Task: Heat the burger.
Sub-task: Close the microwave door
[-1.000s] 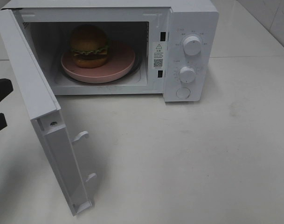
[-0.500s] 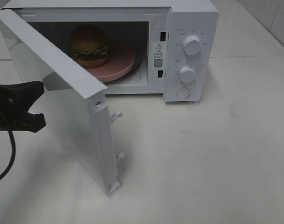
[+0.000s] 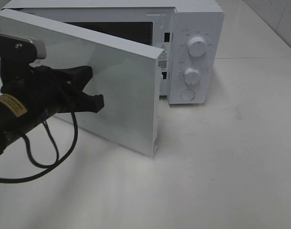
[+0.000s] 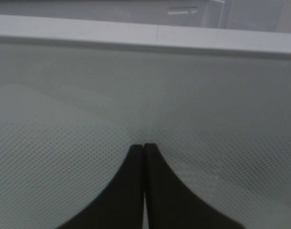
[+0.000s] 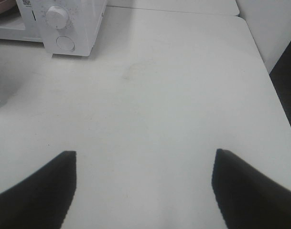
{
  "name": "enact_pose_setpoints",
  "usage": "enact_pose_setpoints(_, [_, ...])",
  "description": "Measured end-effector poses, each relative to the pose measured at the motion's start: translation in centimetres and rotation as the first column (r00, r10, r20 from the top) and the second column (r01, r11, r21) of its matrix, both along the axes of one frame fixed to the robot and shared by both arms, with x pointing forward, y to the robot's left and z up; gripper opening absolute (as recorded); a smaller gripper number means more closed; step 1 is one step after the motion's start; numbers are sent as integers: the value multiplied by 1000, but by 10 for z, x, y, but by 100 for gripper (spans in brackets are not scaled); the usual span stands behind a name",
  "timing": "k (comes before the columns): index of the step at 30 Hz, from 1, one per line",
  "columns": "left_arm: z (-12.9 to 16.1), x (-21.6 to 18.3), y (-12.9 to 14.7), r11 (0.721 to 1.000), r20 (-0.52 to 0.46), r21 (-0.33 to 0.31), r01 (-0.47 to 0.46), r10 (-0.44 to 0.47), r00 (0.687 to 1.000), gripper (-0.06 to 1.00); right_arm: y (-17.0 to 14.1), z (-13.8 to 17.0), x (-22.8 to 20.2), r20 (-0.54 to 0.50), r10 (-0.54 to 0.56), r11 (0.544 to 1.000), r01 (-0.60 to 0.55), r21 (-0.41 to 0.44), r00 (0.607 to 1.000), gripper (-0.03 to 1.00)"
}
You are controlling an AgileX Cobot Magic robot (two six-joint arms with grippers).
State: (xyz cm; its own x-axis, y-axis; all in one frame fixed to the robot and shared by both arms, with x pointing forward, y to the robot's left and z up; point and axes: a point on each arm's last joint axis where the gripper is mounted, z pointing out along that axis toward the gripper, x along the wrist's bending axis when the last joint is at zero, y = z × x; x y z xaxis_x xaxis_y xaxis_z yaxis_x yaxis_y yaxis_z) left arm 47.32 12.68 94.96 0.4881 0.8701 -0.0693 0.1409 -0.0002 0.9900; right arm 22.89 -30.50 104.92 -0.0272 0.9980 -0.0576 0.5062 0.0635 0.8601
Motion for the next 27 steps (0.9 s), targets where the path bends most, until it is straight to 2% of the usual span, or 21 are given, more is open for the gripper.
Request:
enact_pose_setpoints(5, [2, 10, -15, 1000, 14, 1, -25, 25, 1000, 0, 0, 0, 0, 0, 0, 1000, 0, 0, 1000, 76])
enact_pose_setpoints(9, [4, 26, -31, 996, 19, 31, -79, 78, 997, 0, 0, 0, 0, 0, 0, 1000, 0, 0, 1000, 76])
enact_pose_setpoints(17, [5, 50, -48, 989, -11, -8, -146, 146, 989, 0, 0, 0, 0, 0, 0, 1000, 0, 0, 1000, 76])
enact_pose_setpoints(27, [5, 71, -63, 983, 1, 1, -183, 183, 983, 0, 0, 0, 0, 0, 0, 1000, 0, 0, 1000, 76])
